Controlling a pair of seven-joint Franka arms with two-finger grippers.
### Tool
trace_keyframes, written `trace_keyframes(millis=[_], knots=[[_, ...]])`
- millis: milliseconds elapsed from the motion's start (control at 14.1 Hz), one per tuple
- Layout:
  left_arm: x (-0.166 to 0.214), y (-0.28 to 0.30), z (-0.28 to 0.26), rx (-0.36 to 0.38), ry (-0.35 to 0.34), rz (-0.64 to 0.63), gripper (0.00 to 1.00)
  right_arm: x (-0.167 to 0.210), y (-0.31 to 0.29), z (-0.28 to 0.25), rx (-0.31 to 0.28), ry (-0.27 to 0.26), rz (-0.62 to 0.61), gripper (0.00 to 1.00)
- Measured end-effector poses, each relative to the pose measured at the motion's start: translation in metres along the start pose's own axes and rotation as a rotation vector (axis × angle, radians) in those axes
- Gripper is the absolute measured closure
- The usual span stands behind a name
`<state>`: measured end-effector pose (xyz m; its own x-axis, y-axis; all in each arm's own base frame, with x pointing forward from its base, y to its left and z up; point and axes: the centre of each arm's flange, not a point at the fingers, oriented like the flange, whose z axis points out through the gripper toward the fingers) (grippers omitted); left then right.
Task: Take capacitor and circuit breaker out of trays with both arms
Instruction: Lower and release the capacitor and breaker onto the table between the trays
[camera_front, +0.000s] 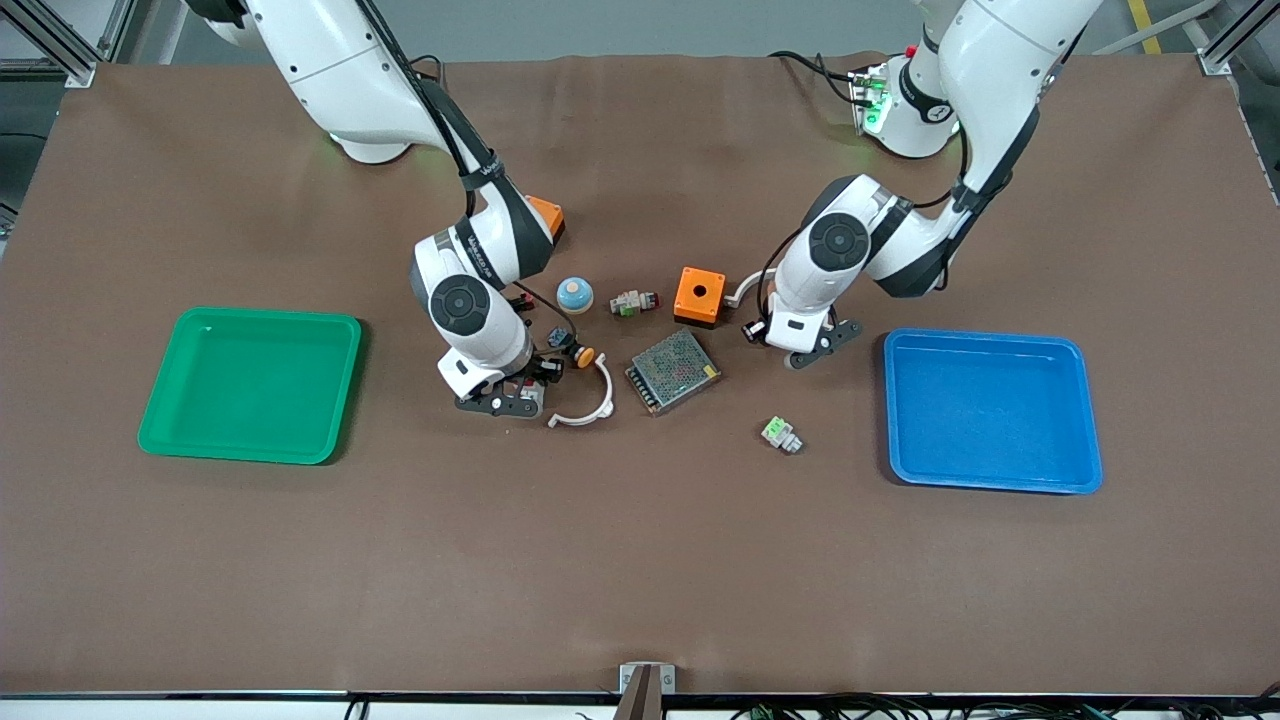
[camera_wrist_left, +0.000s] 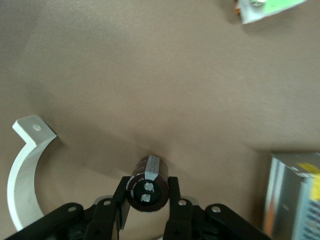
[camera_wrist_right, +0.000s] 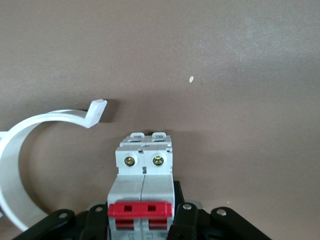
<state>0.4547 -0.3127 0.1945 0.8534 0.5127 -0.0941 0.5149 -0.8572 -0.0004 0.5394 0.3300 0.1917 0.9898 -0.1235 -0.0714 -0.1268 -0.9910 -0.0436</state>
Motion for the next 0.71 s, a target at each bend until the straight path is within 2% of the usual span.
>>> trace_keyframes(millis=[71,142,213,354,496,638,709], knots=[[0.000,0.001,0.002,0.001,0.008,-0.012,0.66,0.001,-0.001,-0.001,0.001,0.002,0.005,0.60],[0.002,0.002,0.000,-0.002,0.016,-0.018,0.66,0.003,-0.001,-0.001,0.002,0.005,0.009,0.53],[0.005,0.003,-0.002,-0.006,0.020,-0.023,0.59,0.006,-0.001,-0.003,0.004,0.010,0.012,0.44],[0.013,0.006,-0.008,-0.021,0.029,-0.034,0.40,0.018,0.000,-0.018,-0.005,-0.004,0.024,0.25],[0.024,0.015,-0.021,-0.050,0.045,-0.045,0.22,0.041,0.003,-0.054,-0.021,-0.046,0.045,0.05],[0.040,0.028,-0.044,-0.068,0.071,-0.050,0.02,0.071,0.018,-0.102,-0.018,-0.068,0.043,0.00],[0.051,0.036,-0.063,-0.054,0.089,-0.035,0.00,0.085,0.034,-0.124,-0.014,-0.076,0.028,0.00]])
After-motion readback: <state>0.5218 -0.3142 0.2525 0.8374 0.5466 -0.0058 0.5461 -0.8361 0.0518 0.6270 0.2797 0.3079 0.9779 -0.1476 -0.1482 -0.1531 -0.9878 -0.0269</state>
